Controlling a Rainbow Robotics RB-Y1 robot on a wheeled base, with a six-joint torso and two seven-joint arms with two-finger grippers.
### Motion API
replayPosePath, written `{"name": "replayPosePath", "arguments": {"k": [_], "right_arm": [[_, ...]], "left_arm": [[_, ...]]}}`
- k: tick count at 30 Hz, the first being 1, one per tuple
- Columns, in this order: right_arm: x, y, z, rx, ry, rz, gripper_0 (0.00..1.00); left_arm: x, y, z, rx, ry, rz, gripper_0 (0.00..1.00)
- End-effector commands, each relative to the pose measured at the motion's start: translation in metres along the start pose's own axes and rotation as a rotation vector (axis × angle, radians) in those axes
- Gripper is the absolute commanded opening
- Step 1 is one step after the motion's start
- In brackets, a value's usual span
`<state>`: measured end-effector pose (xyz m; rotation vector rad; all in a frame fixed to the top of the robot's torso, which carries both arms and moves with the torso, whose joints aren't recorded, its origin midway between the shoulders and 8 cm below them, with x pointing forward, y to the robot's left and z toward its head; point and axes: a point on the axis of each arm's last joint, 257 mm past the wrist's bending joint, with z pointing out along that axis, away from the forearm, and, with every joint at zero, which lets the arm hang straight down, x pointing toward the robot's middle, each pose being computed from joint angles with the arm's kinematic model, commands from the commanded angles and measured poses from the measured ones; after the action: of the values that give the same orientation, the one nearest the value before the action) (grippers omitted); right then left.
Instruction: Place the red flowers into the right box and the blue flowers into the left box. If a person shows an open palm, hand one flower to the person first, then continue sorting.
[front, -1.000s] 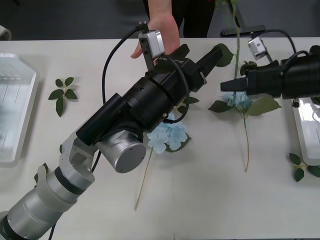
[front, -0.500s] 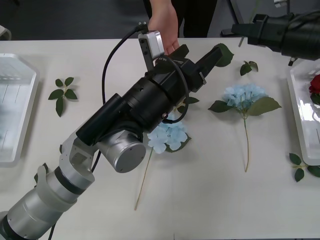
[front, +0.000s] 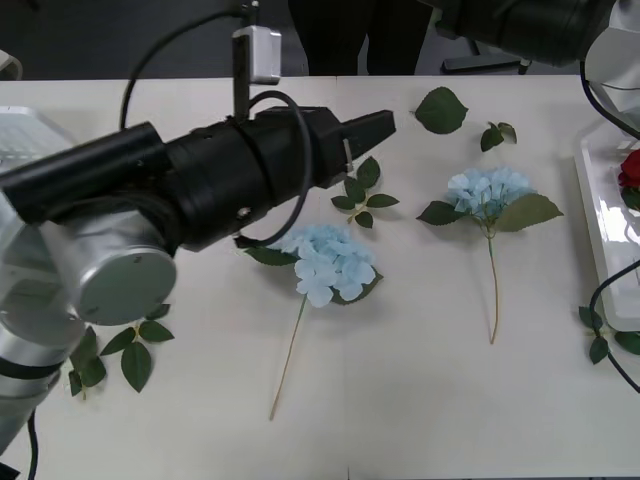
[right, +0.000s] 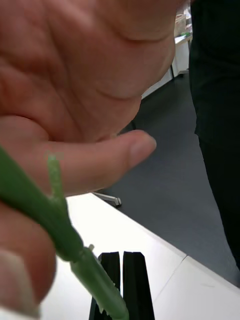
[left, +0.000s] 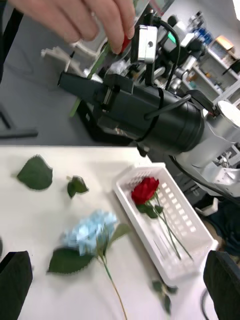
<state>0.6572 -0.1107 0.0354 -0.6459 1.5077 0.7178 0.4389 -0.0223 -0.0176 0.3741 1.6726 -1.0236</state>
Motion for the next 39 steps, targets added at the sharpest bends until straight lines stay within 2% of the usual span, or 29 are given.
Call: {"name": "replayPosePath", "arguments": {"k": [1,5,9,15,16,17,18,19,20,21,23,33,36,39], "right_arm": [[-0.035,0.015,0.015,-0.022,-0.049,-0.025,0.0],[-0.034,0.016,0.016,-0.026,-0.045,-0.034,0.0],[-0.031,0.017,0.016,-0.028,-0.039,-0.04,0.0],[-0.029,0.017,0.016,-0.029,-0.033,-0.045,0.0],[-0.029,0.017,0.016,-0.029,-0.033,-0.048,0.08],[-0.029,0.017,0.016,-0.027,-0.034,-0.048,0.33],[-0.029,0.017,0.016,-0.029,-0.033,-0.048,0.51],[-0.029,0.017,0.016,-0.029,-0.034,-0.049,0.6],[-0.029,0.017,0.016,-0.029,-0.034,-0.049,0.76],[-0.028,0.018,0.016,-0.033,-0.032,-0.049,0.88],[-0.027,0.02,0.016,-0.041,-0.027,-0.05,1.0],[-0.019,0.026,0.009,-0.081,0.014,-0.066,1.0],[0.008,0.018,-0.001,-0.085,0.118,-0.094,1.0],[0.041,0.012,-0.016,-0.09,0.251,-0.055,1.0]], "left_arm": [[0.015,-0.002,-0.041,-0.038,0.099,-0.088,1.0],[0.048,0.005,-0.065,-0.096,0.201,-0.106,1.0],[0.094,0.014,-0.092,-0.188,0.377,-0.113,1.0],[0.133,0.037,-0.12,-0.311,0.544,-0.092,1.0],[0.14,0.043,-0.124,-0.334,0.565,-0.087,1.0],[0.145,0.05,-0.126,-0.357,0.581,-0.073,1.0],[0.152,0.054,-0.127,-0.373,0.598,-0.07,1.0],[0.154,0.057,-0.127,-0.38,0.602,-0.061,1.0],[0.162,0.064,-0.128,-0.404,0.614,-0.047,1.0],[0.168,0.07,-0.127,-0.423,0.622,-0.023,1.0],[0.179,0.082,-0.124,-0.458,0.637,0.015,1.0],[0.227,0.124,-0.098,-0.55,0.696,0.153,1.0],[0.237,0.136,-0.087,-0.564,0.703,0.181,1.0],[0.243,0.143,-0.079,-0.571,0.715,0.195,1.0]]}}
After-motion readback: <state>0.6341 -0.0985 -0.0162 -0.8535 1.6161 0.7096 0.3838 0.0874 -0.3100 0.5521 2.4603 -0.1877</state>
